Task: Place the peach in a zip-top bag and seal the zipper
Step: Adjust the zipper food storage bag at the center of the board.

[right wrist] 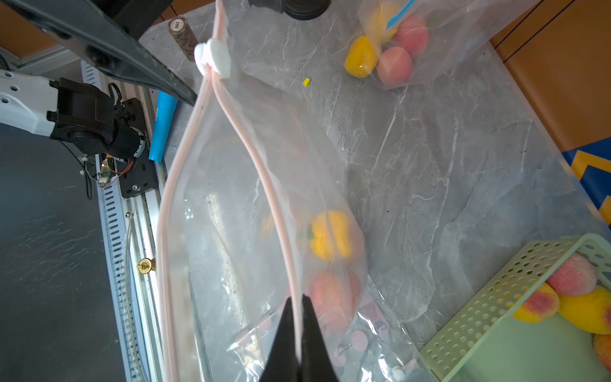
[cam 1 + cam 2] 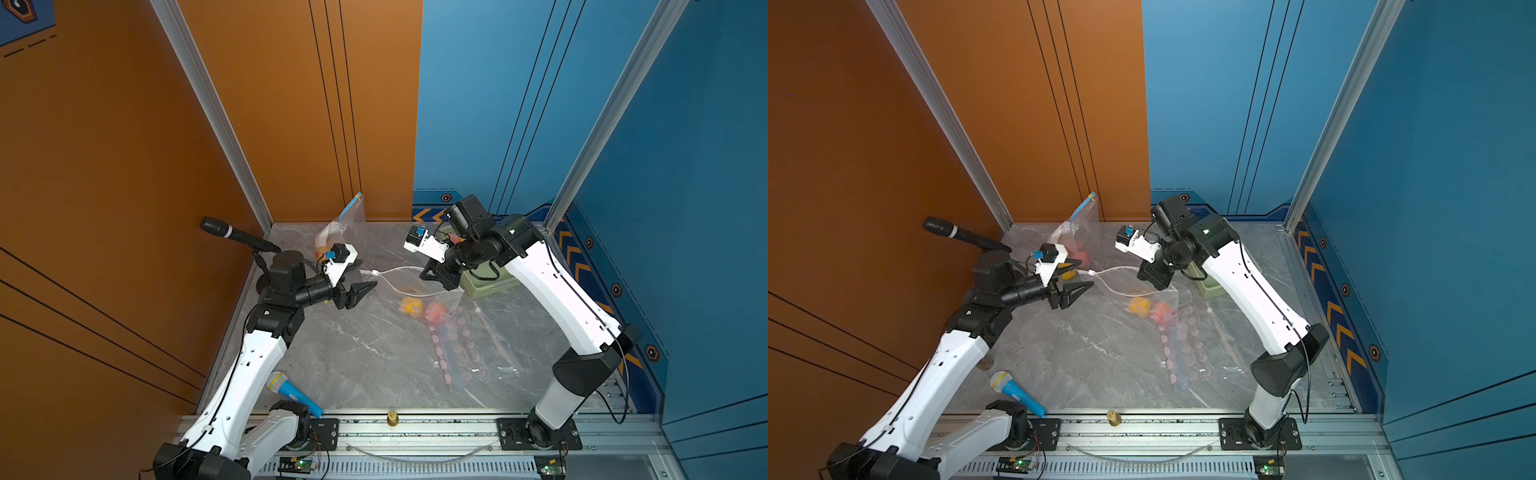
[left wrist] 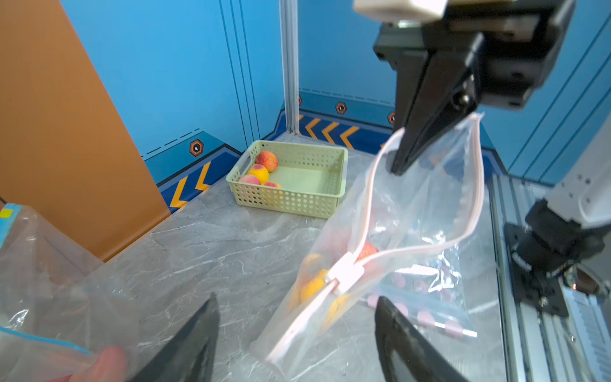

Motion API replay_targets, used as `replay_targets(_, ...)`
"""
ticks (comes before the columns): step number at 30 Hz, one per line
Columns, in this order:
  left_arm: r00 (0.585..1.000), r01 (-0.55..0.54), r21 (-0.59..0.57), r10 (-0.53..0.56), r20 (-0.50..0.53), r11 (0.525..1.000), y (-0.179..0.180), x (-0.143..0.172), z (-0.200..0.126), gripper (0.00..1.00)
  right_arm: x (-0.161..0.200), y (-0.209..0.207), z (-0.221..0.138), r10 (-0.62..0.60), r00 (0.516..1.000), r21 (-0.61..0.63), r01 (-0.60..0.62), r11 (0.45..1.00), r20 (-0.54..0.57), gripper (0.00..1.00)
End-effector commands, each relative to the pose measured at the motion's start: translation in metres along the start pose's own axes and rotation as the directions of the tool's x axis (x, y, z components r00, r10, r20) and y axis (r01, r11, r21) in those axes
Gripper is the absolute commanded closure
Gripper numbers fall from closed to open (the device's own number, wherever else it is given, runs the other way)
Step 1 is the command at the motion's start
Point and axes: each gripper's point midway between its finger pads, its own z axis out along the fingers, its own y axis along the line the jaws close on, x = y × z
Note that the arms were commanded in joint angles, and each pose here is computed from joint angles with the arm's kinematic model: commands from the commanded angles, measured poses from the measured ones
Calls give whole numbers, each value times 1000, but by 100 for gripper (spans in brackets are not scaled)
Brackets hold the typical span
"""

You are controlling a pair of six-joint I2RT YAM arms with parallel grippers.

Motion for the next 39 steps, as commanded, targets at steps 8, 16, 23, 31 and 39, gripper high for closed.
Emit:
replay_targets(8,999,-13,109,16,-35,994,-20,5,-3,64,-6,12,-13,-12,999,-151,19,988,50,100)
replay_targets(16,998,-60,125,61,-2,990,-31,-15,-5,97,-1,9,-10,-3,1000,-158,7,987,26,100)
replay_targets(23,998,-56,93,57,-2,994,-31,-19,-10,100,-1,7,-12,3,1000,-143,1,990,27,87)
replay_targets(31,999,-17,20,18,-48,1000,-20,2,-7,100,-18,-14,-29,6,997,45,-9,999,81,47)
replay_targets(39,999,1,-8,-1,-36,1000,-15,-5,-7,100,-81,7,-58,-107,932,189,42,981,346,32)
